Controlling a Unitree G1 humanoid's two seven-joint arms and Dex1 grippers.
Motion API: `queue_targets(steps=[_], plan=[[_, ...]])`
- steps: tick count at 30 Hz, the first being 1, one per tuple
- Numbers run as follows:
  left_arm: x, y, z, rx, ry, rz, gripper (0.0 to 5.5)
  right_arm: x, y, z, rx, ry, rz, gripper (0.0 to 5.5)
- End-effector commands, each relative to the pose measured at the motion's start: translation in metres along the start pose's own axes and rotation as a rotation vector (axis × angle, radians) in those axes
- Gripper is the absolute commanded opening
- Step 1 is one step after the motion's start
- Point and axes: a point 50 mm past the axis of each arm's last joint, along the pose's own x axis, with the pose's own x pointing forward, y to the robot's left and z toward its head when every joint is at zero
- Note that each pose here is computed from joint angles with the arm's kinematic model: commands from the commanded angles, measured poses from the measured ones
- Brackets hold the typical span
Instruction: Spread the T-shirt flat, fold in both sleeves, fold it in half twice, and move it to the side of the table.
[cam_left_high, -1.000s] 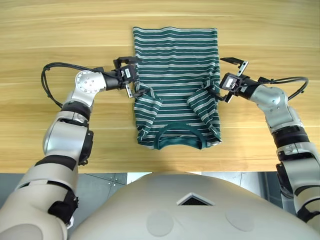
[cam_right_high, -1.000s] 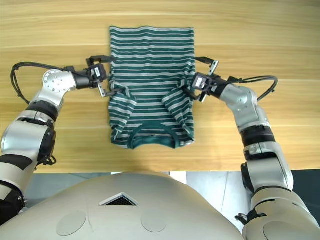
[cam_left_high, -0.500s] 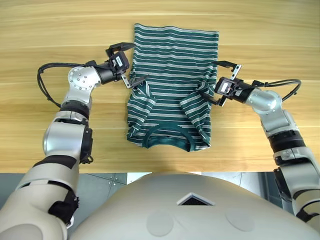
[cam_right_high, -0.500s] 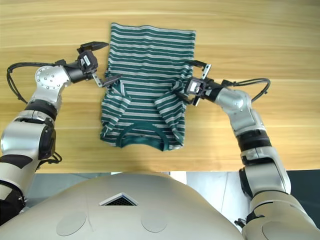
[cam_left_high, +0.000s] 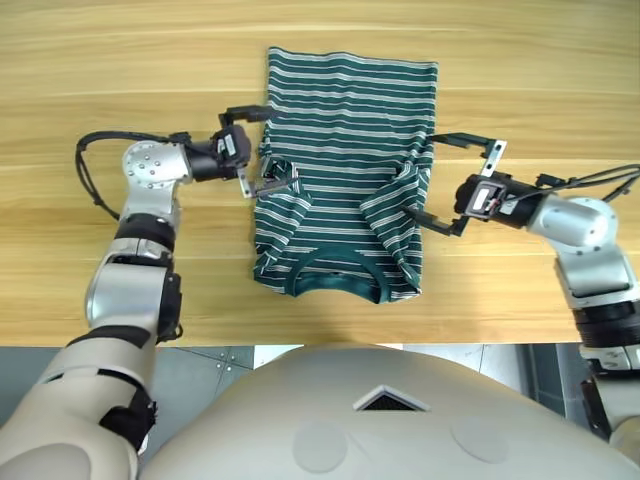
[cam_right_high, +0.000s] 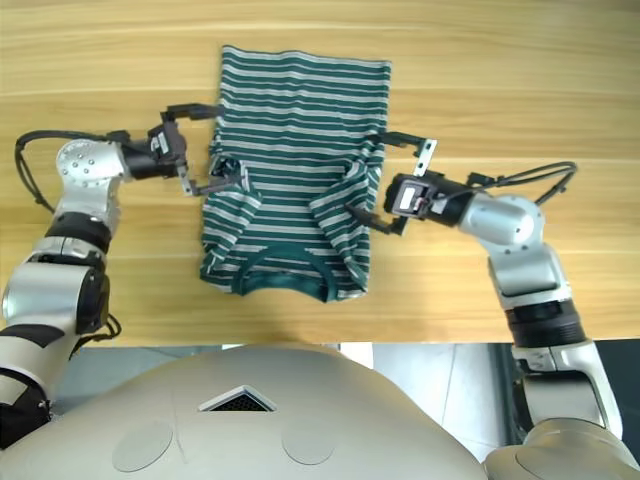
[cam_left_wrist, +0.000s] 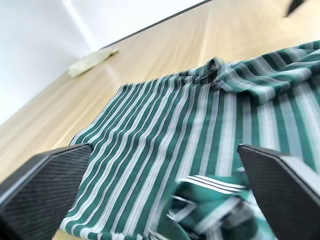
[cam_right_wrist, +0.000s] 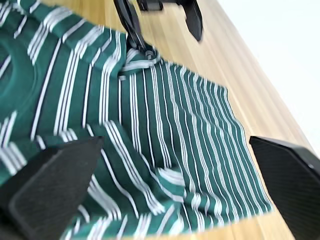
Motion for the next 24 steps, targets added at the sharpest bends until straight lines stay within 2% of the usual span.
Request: queue_targets(steps=[1, 4, 7, 11, 15, 24], plan=[[-0.058, -0.030, 0.013, 0.025, 0.103, -0.157, 5.40, -0.039, 0.013, -0.013, 0.015, 0.167, 0.139, 5.38], [-0.086, -0.056, 0.020, 0.011, 0.208, -0.243, 5.40, -0.053, 0.025, -0.013, 0.031, 0.214, 0.233, 5.38], [-0.091, -0.073, 0.019, -0.001, 0.261, -0.288, 5.40, -0.051, 0.041, -0.011, 0.065, 0.206, 0.330, 5.38], [-0.078, -0.087, 0.010, 0.012, 0.277, -0.330, 5.40, -0.036, 0.070, -0.013, 0.124, 0.168, 0.469, 5.38], [-0.056, -0.087, -0.001, 0.091, 0.328, -0.303, 5.40, -0.019, 0.083, -0.019, 0.162, 0.154, 0.502, 5.38], [-0.035, -0.096, 0.000, 0.176, 0.319, -0.367, 5.40, -0.004, 0.089, -0.022, 0.171, 0.137, 0.505, 5.38]])
